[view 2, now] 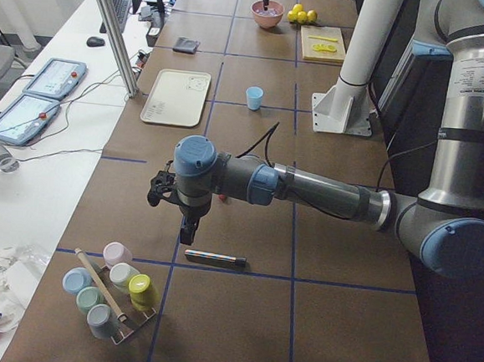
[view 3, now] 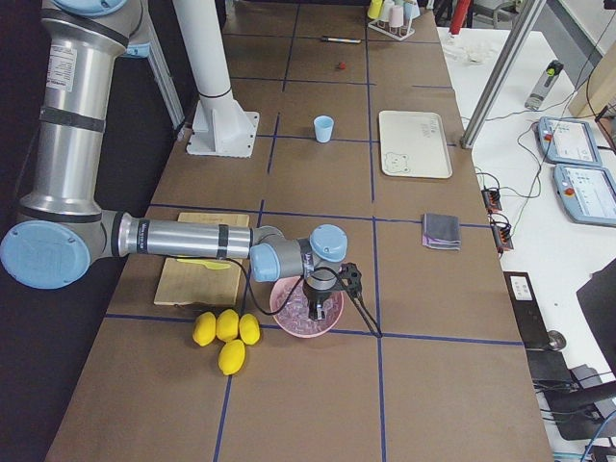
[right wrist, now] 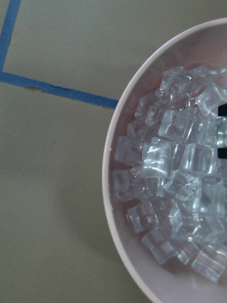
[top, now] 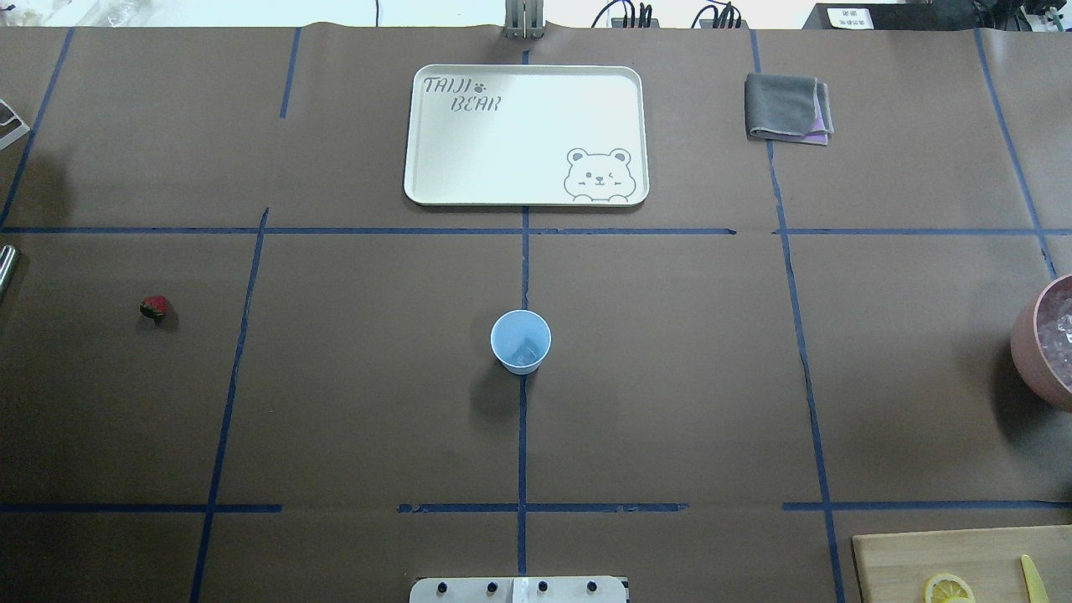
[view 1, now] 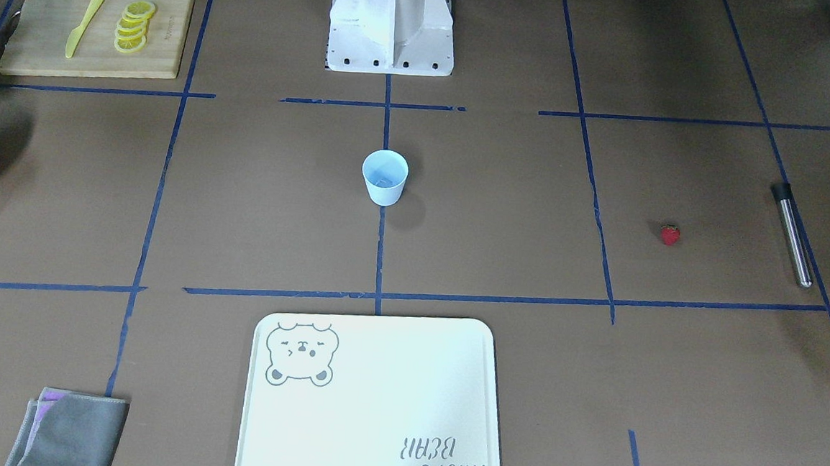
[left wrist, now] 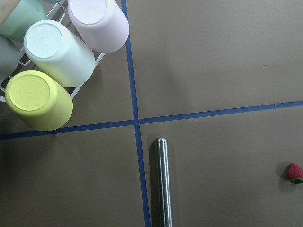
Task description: Mash ice and strawberries in cup
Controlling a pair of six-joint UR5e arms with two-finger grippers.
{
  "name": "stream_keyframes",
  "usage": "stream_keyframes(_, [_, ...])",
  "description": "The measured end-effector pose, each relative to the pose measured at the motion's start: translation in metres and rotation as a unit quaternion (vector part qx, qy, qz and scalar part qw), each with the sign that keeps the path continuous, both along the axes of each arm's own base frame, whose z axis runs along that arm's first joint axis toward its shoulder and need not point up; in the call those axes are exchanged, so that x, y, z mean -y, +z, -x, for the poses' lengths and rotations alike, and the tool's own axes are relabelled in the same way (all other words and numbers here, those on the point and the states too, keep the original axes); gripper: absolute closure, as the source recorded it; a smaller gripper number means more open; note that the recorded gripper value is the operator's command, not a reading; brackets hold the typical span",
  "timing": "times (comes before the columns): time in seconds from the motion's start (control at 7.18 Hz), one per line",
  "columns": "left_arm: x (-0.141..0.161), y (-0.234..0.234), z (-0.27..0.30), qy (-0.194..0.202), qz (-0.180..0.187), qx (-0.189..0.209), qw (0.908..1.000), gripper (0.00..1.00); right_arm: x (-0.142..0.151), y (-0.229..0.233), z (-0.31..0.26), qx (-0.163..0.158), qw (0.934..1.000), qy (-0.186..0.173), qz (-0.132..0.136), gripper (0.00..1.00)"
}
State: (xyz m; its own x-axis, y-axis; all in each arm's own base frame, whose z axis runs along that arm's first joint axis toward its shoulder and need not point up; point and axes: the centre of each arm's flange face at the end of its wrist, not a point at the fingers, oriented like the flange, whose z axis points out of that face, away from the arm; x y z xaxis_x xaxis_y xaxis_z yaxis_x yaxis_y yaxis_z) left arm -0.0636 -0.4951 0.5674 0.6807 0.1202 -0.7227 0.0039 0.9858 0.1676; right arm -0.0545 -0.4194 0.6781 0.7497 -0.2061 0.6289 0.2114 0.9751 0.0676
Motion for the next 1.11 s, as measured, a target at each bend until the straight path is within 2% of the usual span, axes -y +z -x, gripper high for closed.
stream_keyframes(0.42, [-0.003,0.001,0.0,0.0,0.001,-0.001,1.0,0.0,0.009,-0.067,-0.026,0.017,0.9984,0.031,-0.044,1.0])
stream_keyframes(0.56, [-0.004,0.001,0.0,0.0,0.001,-0.001,1.0,0.0,0.021,-0.103,-0.03,0.025,0.9971,0.039,-0.061,1.0])
stream_keyframes(0.7, [-0.005,0.001,0.0,0.0,0.001,-0.001,1.0,0.0,0.046,-0.146,-0.025,0.043,0.9955,0.045,-0.072,1.0])
stream_keyframes(0.98, [-0.005,0.002,0.0,0.0,0.002,-0.001,1.0,0.0,0.1,-0.247,0.018,0.086,0.993,0.055,-0.06,1.0])
stream_keyframes(1.11, [-0.005,0.003,0.0,0.0,0.003,-0.001,1.0,0.0,0.115,-0.3,0.064,0.104,0.9918,0.058,-0.046,1.0])
